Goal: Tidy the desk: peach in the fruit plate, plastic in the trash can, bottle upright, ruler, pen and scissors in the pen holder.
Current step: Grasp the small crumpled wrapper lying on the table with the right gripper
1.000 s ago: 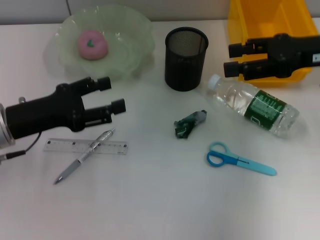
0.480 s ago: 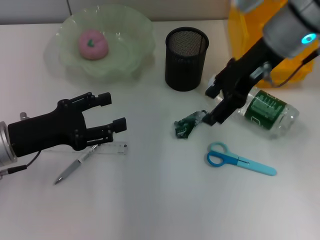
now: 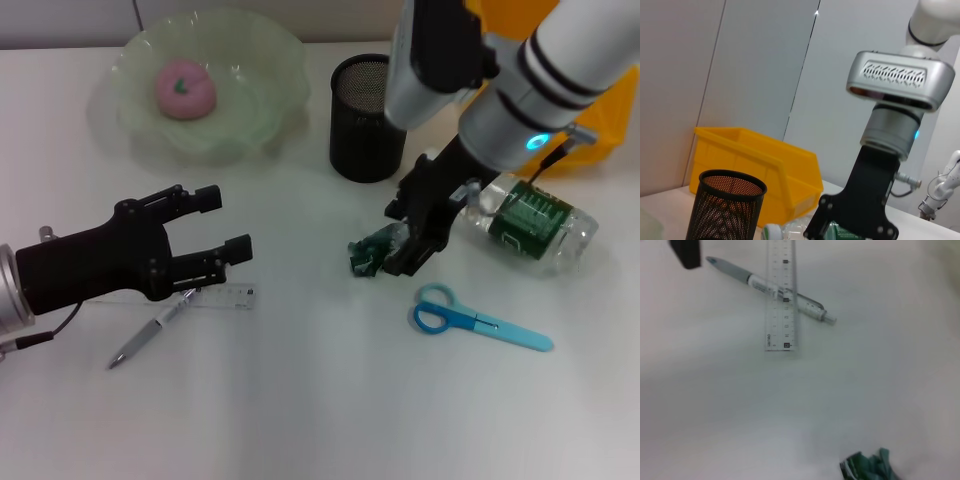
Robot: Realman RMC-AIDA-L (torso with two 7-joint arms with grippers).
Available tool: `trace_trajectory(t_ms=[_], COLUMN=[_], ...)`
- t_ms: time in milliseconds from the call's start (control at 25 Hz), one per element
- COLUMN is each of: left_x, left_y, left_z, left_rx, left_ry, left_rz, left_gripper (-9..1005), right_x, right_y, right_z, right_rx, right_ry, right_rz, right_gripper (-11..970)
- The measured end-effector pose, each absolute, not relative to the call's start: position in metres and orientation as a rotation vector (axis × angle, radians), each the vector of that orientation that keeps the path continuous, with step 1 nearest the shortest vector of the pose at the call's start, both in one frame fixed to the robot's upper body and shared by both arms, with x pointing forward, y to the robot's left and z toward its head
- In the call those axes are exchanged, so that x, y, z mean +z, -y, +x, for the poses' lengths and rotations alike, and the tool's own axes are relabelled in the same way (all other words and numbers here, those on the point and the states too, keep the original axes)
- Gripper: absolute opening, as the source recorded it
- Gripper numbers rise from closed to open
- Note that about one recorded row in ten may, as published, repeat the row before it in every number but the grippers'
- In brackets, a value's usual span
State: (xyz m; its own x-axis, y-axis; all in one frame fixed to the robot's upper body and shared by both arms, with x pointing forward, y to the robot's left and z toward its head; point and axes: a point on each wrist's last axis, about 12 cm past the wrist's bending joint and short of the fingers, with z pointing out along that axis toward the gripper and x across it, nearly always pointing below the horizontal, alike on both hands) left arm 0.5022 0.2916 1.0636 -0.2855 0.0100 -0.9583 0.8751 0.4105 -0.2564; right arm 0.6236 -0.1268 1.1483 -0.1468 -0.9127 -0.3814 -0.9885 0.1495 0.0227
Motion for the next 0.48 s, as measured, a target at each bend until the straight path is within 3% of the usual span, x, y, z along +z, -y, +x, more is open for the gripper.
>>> trace_trajectory(t_ms=[480], left_x=[1.062], left_y=[-0.302], left_z=[0.501], left_rx=[-1.010], left_ry=[-1.660], left_rz=[0.778], left_gripper=[837], right_x=[1.120], right_y=[0.119], right_z=[0.624], right_rx=[0.382], right_ry=[-2.101], right_rz=[-1.842], right_gripper=[759])
